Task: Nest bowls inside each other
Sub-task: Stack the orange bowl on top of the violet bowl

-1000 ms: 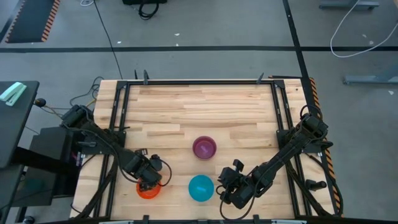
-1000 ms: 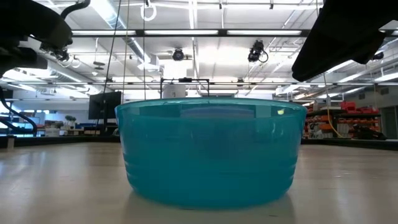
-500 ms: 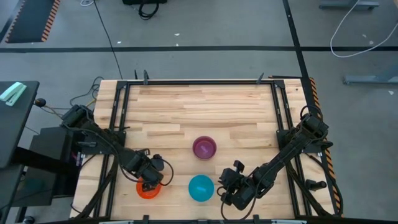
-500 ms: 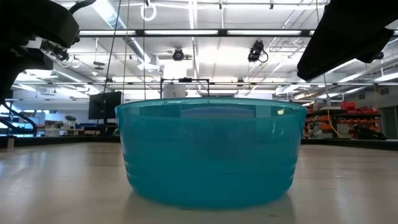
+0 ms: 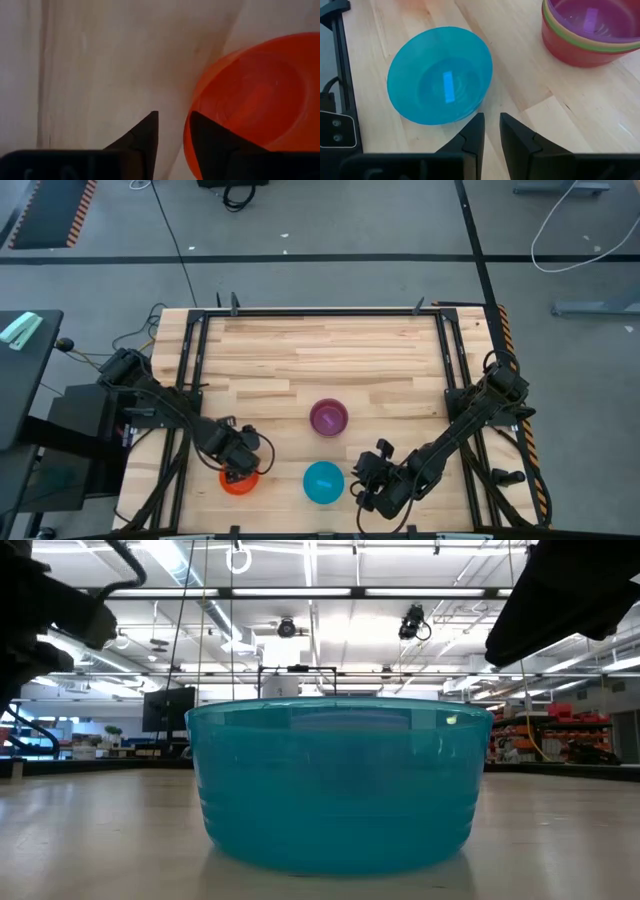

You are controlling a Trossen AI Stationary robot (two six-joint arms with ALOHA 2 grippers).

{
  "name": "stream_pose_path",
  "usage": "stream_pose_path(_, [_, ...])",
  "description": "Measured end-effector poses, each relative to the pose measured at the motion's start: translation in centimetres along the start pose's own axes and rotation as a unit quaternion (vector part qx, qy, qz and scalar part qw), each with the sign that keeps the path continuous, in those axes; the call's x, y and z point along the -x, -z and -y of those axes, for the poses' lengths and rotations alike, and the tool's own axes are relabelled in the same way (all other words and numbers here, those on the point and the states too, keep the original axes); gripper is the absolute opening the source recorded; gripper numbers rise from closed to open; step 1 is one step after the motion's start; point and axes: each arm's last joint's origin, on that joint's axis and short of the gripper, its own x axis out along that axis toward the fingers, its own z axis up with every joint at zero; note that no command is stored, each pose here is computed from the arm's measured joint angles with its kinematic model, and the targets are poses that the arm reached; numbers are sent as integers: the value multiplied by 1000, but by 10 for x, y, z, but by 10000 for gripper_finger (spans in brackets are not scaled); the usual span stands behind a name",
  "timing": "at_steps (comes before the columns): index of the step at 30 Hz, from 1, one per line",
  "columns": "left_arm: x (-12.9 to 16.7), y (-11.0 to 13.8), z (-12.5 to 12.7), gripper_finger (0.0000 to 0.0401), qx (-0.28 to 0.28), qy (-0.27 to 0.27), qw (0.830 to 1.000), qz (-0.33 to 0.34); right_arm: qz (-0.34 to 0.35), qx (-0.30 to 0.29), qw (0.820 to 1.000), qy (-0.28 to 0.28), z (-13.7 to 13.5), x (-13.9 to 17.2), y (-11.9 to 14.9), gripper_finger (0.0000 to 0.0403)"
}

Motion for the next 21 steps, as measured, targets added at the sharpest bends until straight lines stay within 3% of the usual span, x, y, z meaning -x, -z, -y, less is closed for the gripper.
stream_pose_path(11, [-4, -5, -5, 81, 15, 3, 1000, 2, 0, 0, 1000, 0, 0, 0, 0, 67])
stream_pose_path(18, [-4, -9, -9, 19, 25, 2, 1000, 6, 0, 0, 1000, 0, 0, 0, 0, 67])
stream_pose_path(21, [-3, -11, -10, 11, 28, 4, 1000, 5, 0, 0, 1000, 0, 0, 0, 0, 67])
